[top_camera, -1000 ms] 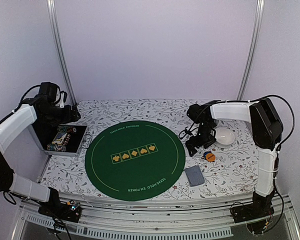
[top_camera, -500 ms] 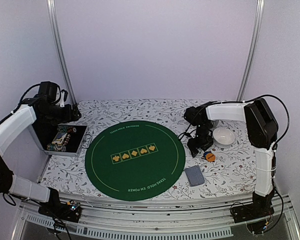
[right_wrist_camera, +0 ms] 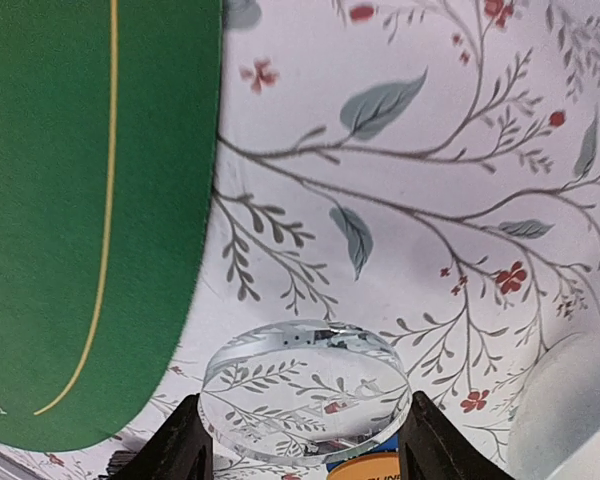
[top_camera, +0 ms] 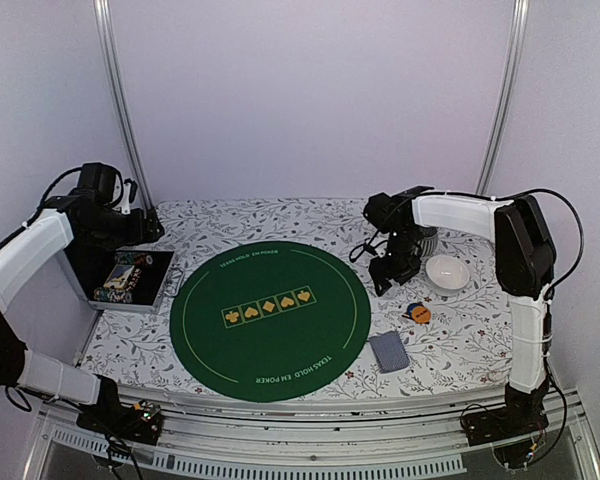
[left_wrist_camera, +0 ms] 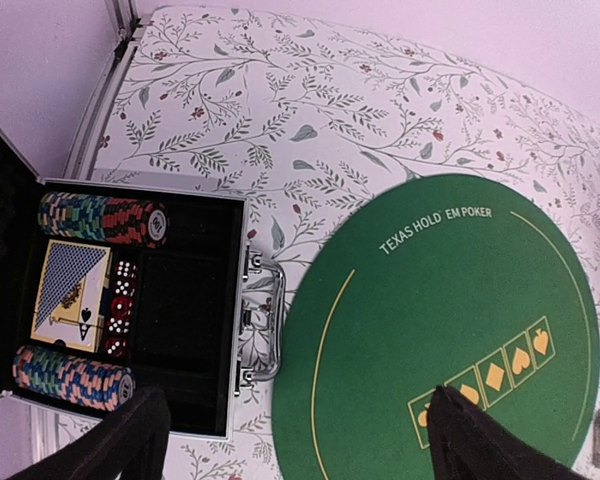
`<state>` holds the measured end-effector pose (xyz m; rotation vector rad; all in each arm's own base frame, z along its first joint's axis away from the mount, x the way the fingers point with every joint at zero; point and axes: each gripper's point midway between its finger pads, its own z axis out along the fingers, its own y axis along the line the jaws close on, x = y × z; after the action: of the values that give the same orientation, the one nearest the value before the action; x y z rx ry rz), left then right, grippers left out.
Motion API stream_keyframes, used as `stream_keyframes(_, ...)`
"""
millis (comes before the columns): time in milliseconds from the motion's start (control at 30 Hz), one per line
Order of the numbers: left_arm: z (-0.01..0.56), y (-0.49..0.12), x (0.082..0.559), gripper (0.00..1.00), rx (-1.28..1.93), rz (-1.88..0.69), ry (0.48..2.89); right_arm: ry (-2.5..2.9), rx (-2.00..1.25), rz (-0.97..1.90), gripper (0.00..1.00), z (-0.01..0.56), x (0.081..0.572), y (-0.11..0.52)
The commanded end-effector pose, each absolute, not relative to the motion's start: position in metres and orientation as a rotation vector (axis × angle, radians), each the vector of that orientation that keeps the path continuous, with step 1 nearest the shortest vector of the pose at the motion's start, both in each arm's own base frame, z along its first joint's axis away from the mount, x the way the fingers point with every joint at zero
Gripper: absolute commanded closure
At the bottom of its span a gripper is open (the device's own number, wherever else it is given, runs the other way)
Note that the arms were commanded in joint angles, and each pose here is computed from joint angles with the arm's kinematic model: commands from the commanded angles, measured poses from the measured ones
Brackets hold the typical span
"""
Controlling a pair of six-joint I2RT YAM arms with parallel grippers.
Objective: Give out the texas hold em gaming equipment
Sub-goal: Pick up the dealer button from the center of the board, then place the dealer button on the poker table mat.
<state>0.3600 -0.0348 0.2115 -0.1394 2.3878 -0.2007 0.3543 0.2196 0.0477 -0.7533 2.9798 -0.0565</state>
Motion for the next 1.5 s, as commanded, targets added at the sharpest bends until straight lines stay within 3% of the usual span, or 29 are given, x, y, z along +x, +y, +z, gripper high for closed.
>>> stream_keyframes(0,0.221,-0.041,0.360,0.08,-0.098,-0.215,2.354,2.846,-0.768,-0.011,0.62,0.087,0.373,0.248)
stream_keyframes(300,0.224,-0.043,0.357,0.08,-0.090,-0.226,2.341,2.635,-1.098,0.229,0.63,0.093,0.357,0.378)
stream_keyframes(633,0.227,-0.049,0.356,0.08,-0.070,-0.258,2.323,2.526,-1.004,0.275,0.63,0.070,0.394,0.424)
stream_keyframes(933,0.231,-0.046,0.351,0.08,-0.069,-0.231,2.301,2.624,-0.975,0.000,0.64,0.040,0.402,0.380)
stream_keyframes(1467,0.232,-0.046,0.350,0.08,-0.058,-0.218,2.297,2.740,-0.915,-0.040,0.60,0.024,0.401,0.346)
